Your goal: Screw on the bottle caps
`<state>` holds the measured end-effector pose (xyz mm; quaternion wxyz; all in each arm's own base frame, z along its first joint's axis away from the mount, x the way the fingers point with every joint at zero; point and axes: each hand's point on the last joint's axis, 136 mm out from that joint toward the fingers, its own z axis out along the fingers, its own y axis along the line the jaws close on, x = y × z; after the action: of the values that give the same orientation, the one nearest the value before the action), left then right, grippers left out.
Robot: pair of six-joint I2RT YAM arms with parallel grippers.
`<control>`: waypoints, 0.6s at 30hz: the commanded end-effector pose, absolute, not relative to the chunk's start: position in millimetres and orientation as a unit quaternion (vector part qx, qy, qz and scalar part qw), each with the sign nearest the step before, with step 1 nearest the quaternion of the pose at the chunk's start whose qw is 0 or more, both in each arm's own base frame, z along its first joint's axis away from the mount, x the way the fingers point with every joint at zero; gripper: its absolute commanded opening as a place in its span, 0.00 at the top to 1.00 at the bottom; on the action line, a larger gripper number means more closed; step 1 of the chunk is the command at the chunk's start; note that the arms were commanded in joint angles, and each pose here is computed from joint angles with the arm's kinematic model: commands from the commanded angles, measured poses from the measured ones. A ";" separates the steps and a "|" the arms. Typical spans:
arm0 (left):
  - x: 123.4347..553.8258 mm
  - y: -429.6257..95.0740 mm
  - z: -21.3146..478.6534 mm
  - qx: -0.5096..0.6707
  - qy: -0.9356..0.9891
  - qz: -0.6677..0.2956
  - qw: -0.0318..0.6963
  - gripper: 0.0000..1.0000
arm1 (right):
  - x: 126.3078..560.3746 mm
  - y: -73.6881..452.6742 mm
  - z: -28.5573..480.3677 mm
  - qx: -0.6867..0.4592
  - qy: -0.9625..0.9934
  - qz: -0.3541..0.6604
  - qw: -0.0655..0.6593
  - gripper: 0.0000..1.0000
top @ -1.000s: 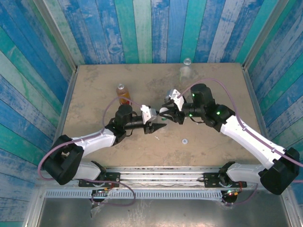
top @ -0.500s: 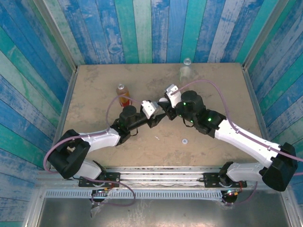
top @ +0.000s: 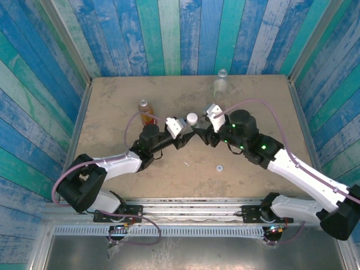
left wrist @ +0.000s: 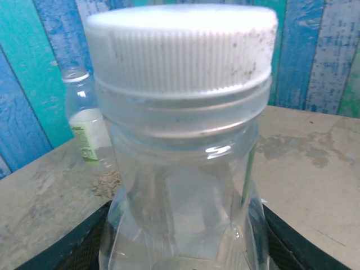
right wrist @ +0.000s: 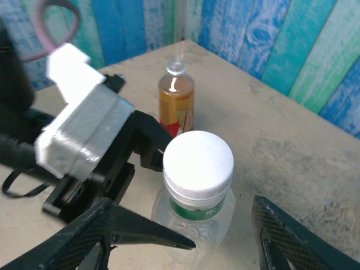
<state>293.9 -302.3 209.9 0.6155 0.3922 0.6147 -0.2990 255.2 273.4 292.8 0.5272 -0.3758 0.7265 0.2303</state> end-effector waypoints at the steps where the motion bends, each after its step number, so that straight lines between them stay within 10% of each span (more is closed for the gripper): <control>1: 263.0 -306.8 226.0 0.445 0.556 -0.347 0.611 0.56 | 232.4 270.7 290.4 -0.440 0.696 0.241 0.514 0.30; 18: 227.1 -318.4 228.0 0.516 0.504 -0.406 0.560 0.56 | 232.1 287.7 276.6 -0.471 0.702 0.279 0.455 0.36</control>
<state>236.3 -317.1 208.8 0.5542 0.4984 0.5365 -0.3958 233.6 285.1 269.8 0.4573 -0.4667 0.7074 0.2695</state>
